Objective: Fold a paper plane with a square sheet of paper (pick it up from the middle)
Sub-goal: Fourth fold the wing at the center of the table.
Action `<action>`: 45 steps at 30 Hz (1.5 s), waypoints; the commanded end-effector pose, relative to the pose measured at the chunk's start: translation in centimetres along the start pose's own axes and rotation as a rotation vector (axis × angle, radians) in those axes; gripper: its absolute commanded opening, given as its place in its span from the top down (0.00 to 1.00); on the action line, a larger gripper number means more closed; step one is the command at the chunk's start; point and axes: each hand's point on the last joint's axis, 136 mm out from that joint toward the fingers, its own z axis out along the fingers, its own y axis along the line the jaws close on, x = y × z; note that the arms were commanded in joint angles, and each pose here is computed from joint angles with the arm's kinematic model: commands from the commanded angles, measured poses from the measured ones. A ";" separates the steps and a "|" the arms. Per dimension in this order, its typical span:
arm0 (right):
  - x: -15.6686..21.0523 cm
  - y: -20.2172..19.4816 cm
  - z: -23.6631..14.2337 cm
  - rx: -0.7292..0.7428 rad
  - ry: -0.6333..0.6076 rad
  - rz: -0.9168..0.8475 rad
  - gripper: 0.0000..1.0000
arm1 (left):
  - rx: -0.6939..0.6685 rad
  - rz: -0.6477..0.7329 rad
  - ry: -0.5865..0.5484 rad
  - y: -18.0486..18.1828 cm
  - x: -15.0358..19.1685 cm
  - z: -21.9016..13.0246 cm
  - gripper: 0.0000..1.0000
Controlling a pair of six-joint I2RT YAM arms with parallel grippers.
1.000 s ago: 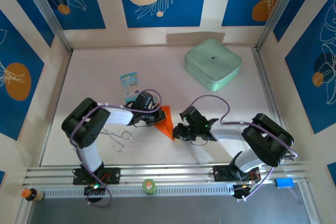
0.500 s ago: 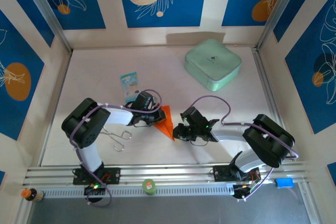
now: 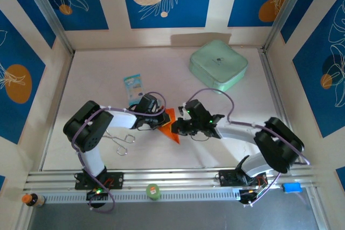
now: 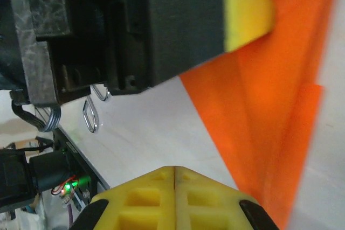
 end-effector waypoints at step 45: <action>5.8 -7.0 1.3 0.114 0.117 0.116 0.94 | -0.118 -0.055 0.038 3.8 1.6 0.6 0.98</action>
